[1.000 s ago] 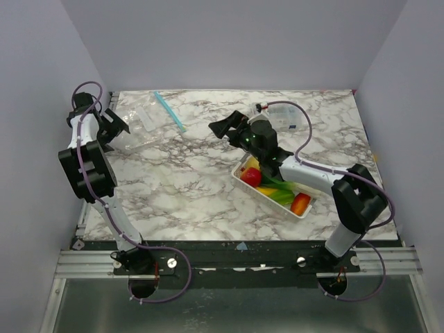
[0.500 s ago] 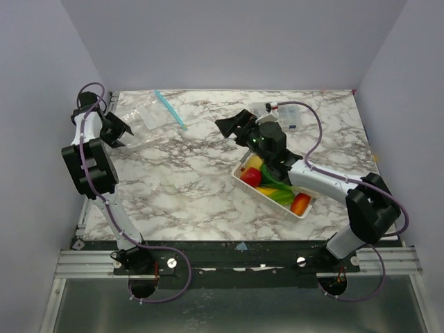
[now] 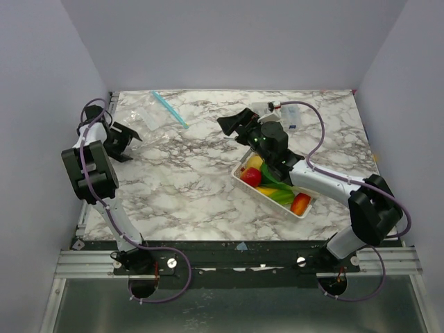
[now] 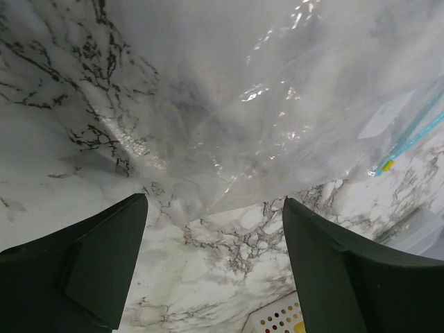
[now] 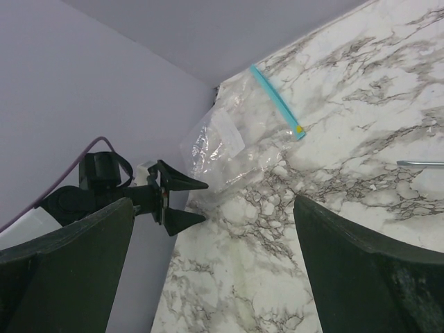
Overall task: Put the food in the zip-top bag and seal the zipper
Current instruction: Move the zipper food storage bag to the center of the board, then pick up the zipper food storage bag at the center of the board.
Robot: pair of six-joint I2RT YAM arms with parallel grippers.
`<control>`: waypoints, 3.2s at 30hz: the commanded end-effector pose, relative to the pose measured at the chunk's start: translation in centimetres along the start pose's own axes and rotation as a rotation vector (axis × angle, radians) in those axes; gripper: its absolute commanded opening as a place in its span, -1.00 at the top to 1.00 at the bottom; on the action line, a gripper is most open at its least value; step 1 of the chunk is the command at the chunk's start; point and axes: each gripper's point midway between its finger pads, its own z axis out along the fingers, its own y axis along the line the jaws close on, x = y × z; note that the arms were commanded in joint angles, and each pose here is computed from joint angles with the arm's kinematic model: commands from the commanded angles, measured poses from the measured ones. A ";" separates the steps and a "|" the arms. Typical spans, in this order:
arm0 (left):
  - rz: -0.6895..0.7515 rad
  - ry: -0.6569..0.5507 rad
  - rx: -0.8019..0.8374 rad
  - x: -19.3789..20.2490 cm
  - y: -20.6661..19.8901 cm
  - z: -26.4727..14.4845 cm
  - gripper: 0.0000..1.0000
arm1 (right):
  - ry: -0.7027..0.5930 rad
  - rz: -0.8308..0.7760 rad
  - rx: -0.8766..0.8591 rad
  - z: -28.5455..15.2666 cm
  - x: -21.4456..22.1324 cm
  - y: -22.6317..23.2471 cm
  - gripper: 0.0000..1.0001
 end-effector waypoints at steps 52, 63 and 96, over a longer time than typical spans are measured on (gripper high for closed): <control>0.463 -0.463 -0.246 9.0 9.0 -16.2 -0.42 | 0.194 -0.294 0.089 -2.8 4.7 -3.1 -1.00; 0.678 -0.418 -0.170 12.8 -2.7 -12.8 -0.56 | 0.140 -0.343 0.155 -3.4 2.7 -3.7 -1.00; 0.811 -0.151 -0.536 18.2 -10.1 2.9 -0.59 | -0.042 -0.360 0.269 -9.7 -2.1 -6.6 -1.00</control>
